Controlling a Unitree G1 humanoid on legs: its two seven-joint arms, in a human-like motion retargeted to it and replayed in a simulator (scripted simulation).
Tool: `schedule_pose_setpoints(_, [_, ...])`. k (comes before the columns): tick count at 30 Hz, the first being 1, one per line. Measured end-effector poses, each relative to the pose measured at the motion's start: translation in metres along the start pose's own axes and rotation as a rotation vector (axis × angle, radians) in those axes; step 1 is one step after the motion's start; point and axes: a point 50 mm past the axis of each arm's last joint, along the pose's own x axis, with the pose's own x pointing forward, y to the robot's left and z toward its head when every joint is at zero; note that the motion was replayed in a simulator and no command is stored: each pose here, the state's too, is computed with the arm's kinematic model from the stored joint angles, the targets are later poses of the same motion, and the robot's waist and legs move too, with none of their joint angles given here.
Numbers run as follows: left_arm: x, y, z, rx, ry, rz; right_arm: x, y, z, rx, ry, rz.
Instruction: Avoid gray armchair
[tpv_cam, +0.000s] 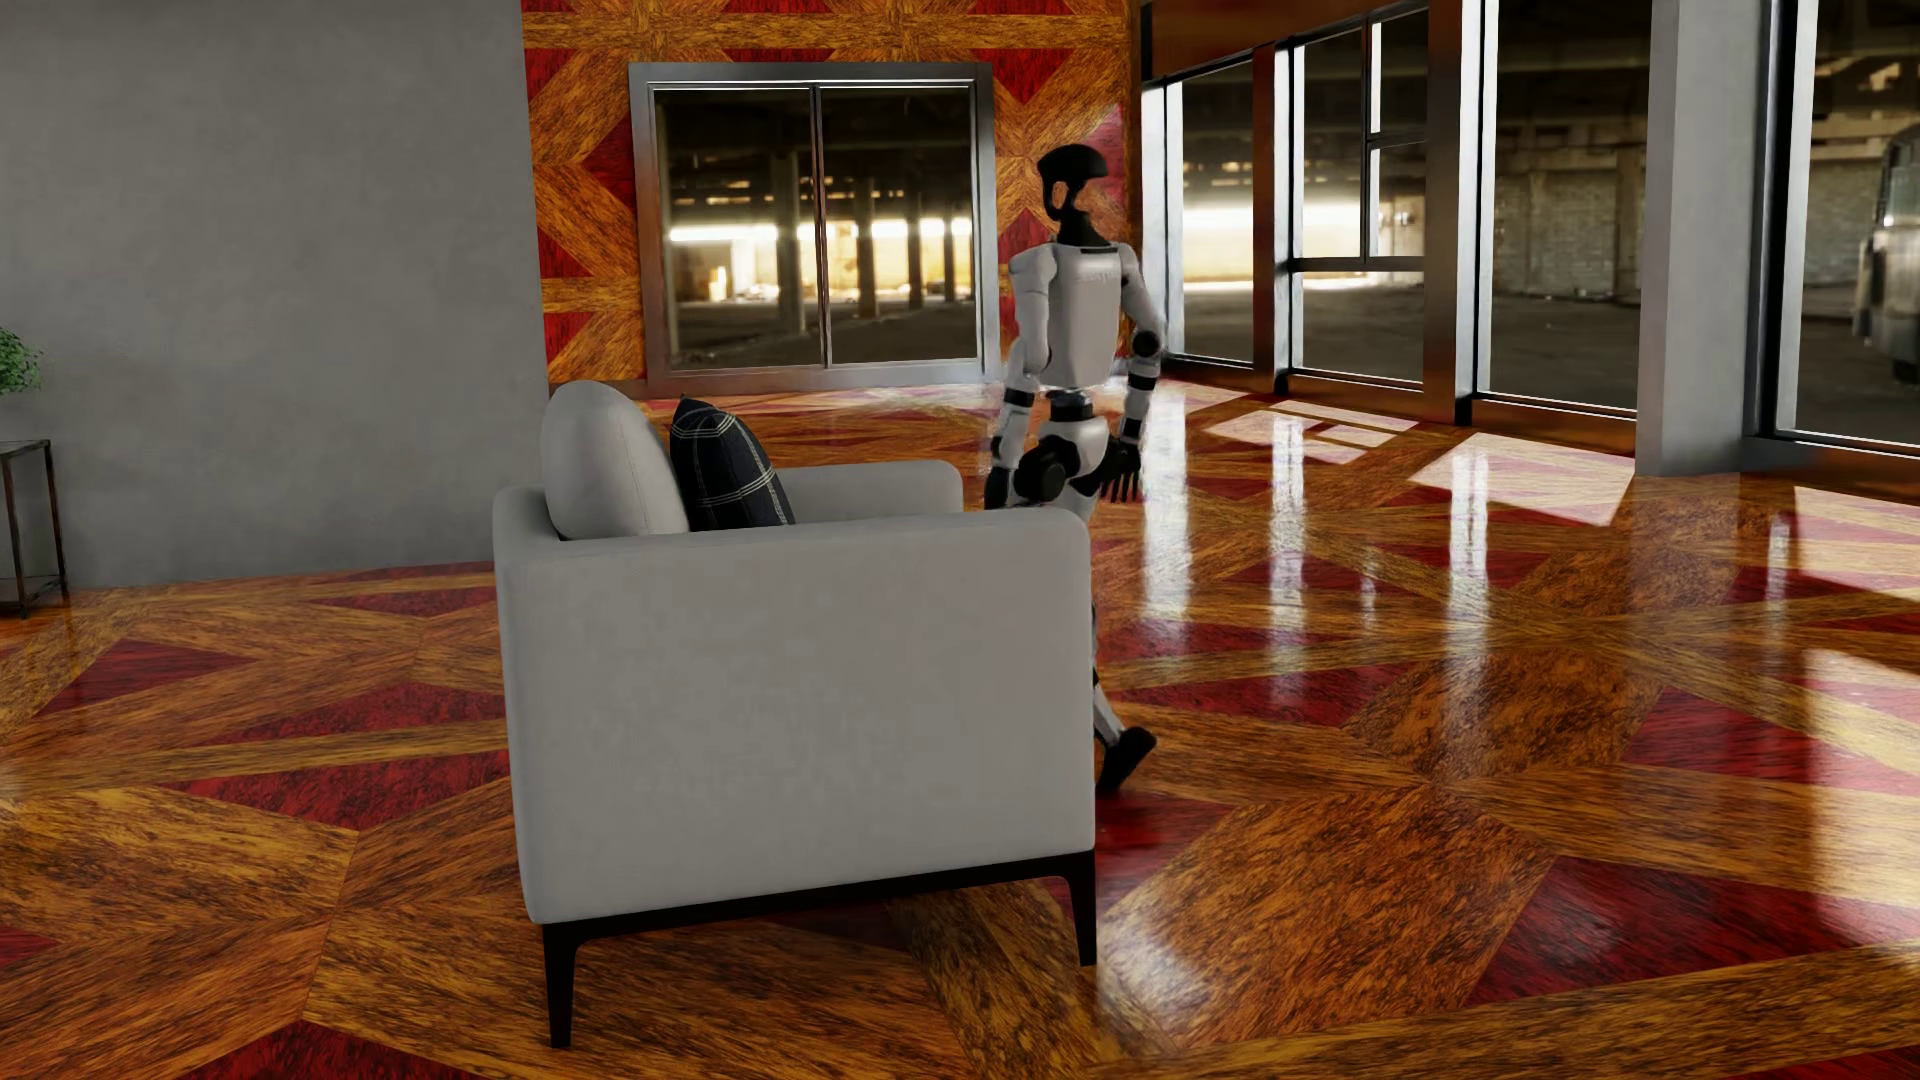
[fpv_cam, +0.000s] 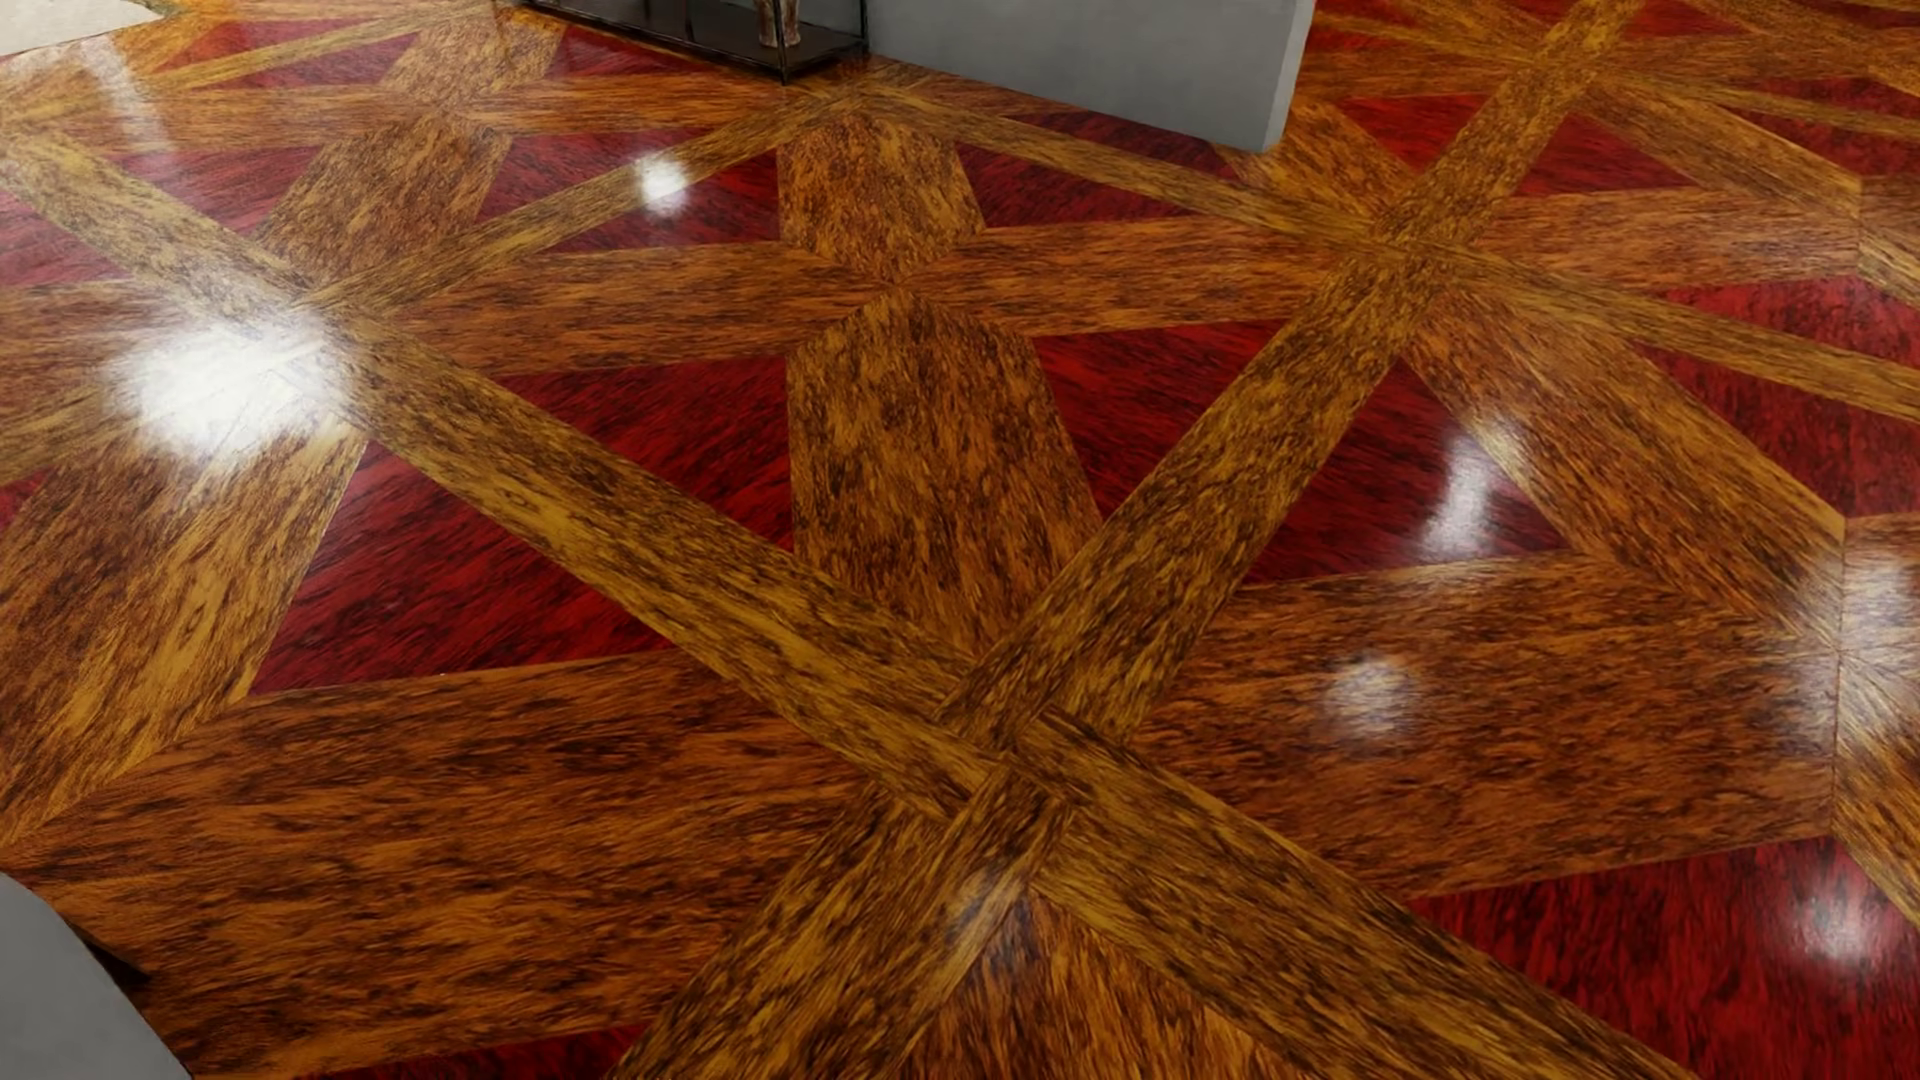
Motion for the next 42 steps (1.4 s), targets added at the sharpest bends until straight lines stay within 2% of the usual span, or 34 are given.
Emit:
schedule_pose_setpoints(2, [-0.002, -0.002, -0.004, 0.018, 0.003, -0.008, -0.002, 0.005, 0.0, -0.016, -0.012, 0.018])
schedule_pose_setpoints(4, [-0.001, 0.0, 0.011, 0.023, -0.062, -0.005, -0.005, -0.002, 0.0, -0.026, -0.03, 0.003])
schedule_pose_setpoints(11, [-0.004, 0.005, 0.075, -0.043, -0.293, 0.018, -0.009, -0.062, -0.017, -0.052, 0.061, -0.143])
schedule_pose_setpoints(18, [-0.001, 0.011, 0.071, -0.01, -0.26, 0.029, -0.012, -0.103, 0.009, -0.008, -0.015, -0.262])
schedule_pose_setpoints(21, [0.002, 0.012, 0.047, 0.016, -0.157, 0.027, -0.008, -0.098, 0.029, 0.018, -0.089, -0.256])
schedule_pose_setpoints(25, [0.004, 0.019, 0.03, 0.053, -0.08, 0.036, -0.002, -0.058, 0.045, 0.069, -0.168, -0.168])
schedule_pose_setpoints(28, [0.0, 0.028, 0.056, 0.035, -0.196, 0.062, -0.004, -0.043, 0.056, 0.018, -0.227, -0.118])
schedule_pose_setpoints(32, [-0.008, 0.046, 0.105, 0.011, -0.367, 0.115, -0.005, -0.063, 0.062, 0.007, -0.234, -0.167])
schedule_pose_setpoints(35, [-0.012, 0.057, 0.124, 0.017, -0.424, 0.143, -0.008, -0.074, 0.061, -0.01, -0.236, -0.192])
schedule_pose_setpoints(39, [-0.013, 0.06, 0.126, 0.024, -0.43, 0.148, -0.009, -0.073, 0.043, 0.002, -0.177, -0.192])
schedule_pose_setpoints(42, [-0.008, 0.047, 0.113, 0.039, -0.379, 0.112, -0.007, -0.058, 0.016, 0.024, -0.081, -0.159])
